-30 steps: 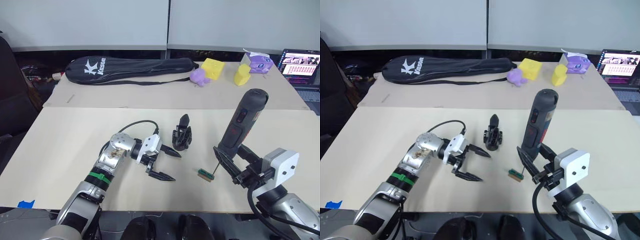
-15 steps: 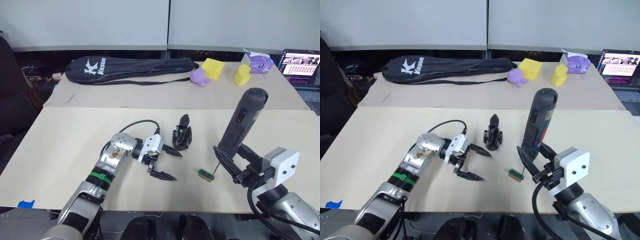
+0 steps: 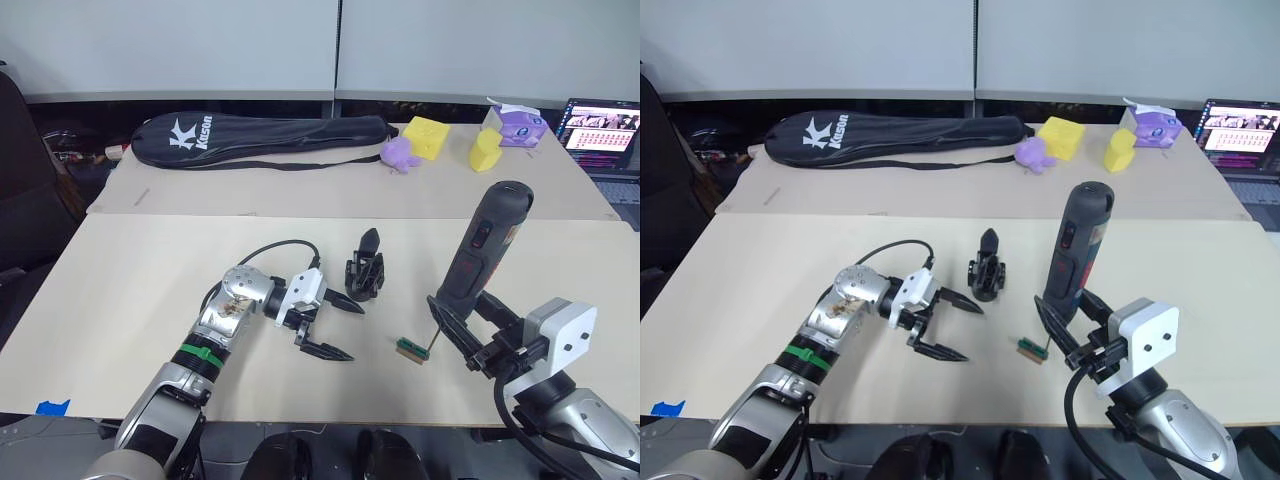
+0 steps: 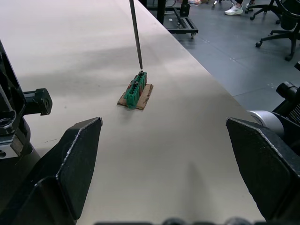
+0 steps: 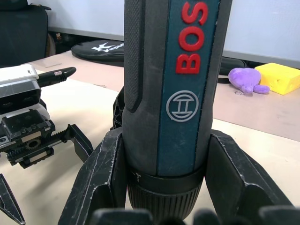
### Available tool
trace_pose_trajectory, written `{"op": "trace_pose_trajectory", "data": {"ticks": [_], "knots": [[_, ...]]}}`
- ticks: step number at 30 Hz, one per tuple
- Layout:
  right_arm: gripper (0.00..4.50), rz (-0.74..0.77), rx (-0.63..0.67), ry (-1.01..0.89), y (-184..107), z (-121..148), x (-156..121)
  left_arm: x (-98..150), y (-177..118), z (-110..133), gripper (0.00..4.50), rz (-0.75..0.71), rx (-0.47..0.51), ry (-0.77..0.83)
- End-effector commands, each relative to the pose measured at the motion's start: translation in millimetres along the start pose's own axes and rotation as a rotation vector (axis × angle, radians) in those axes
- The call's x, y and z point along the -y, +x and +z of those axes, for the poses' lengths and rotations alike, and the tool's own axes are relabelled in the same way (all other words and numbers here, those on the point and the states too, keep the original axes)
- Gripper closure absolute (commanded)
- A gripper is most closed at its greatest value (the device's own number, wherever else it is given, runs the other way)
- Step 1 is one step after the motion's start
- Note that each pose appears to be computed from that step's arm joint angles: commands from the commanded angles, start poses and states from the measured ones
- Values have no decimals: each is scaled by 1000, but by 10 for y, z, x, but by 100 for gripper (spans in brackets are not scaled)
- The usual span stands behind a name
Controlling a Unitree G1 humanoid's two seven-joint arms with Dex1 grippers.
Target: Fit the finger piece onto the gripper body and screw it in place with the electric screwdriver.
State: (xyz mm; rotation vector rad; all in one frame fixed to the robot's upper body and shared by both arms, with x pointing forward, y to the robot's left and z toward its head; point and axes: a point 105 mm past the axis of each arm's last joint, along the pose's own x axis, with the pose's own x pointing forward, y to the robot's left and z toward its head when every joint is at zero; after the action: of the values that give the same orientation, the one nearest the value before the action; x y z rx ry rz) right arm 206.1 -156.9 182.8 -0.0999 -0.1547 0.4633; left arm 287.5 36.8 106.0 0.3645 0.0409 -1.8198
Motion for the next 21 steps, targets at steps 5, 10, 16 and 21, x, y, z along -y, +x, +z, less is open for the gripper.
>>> {"op": "trace_pose_trajectory", "data": {"ticks": [5,10,16,21], "knots": [[258,9,77,-46,6,195,-25,-31,-6,113,0,-1,31,40],[258,13,76,-41,-2,196,-41,-33,6,128,0,-1,40,45],[258,15,68,-49,-15,182,-44,-30,11,106,0,1,33,48],[258,19,67,-48,-17,170,-61,-33,29,89,0,2,29,48]]}}
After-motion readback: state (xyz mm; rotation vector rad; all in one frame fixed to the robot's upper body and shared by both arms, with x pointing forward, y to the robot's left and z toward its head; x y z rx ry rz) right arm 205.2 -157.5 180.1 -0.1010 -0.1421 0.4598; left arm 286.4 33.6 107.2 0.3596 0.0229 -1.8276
